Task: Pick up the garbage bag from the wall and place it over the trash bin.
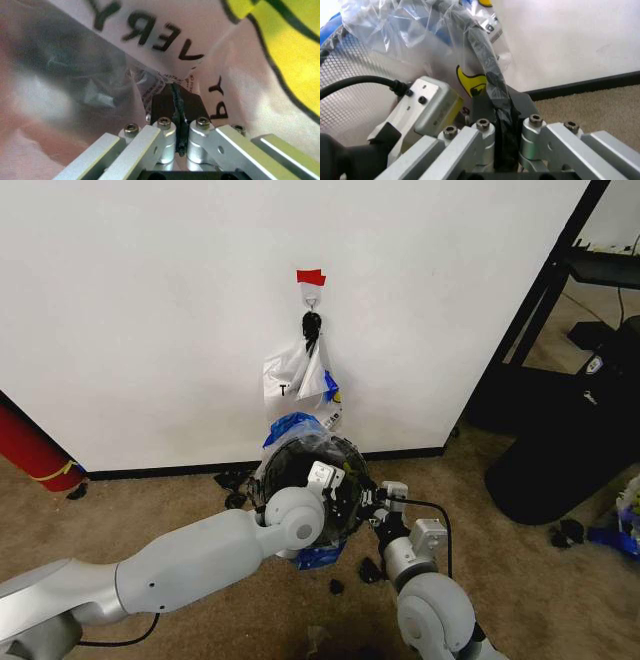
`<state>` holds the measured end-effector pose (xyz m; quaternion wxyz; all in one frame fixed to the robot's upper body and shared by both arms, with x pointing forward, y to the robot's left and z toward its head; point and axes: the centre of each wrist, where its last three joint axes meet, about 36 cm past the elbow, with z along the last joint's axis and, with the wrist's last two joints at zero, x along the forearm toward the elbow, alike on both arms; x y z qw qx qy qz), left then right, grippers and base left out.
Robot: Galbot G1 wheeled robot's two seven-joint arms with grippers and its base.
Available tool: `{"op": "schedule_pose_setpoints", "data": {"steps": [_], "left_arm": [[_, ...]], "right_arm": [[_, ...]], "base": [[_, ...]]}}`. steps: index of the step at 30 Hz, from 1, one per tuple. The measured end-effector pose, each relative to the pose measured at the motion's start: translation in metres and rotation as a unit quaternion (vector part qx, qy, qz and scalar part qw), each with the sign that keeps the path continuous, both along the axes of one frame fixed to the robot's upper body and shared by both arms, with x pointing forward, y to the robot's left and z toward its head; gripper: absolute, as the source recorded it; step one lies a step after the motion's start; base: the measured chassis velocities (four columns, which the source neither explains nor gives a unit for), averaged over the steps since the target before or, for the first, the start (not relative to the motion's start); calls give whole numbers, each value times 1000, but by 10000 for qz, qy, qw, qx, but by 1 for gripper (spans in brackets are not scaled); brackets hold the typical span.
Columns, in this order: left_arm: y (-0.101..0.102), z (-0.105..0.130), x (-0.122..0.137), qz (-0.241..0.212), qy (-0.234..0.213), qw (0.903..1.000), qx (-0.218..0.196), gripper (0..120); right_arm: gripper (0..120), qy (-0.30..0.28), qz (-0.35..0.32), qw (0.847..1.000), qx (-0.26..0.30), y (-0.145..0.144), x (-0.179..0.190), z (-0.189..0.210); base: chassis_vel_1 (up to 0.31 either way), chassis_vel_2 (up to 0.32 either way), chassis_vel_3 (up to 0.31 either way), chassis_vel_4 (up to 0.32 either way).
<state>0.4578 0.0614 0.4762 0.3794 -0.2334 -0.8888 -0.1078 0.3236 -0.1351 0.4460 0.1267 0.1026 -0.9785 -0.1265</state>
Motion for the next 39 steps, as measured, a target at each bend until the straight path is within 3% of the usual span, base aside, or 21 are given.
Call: {"op": "schedule_pose_setpoints", "data": {"steps": [17,32,39], "left_arm": [[-15,-2,11,129,102,9996,-242,0],[22,15,8,367,-349,9987,-68,0],[20,-5,14,627,-604,9960,-179,0]], "right_arm": [[1,23,84,9999,103,1,-4,2],[1,48,2,10000,48,-4,4,-1],[1,90,32,9998,172,2,4,0]], "base": [[0,0,0,0],[0,0,0,0],[0,0,0,0]]}}
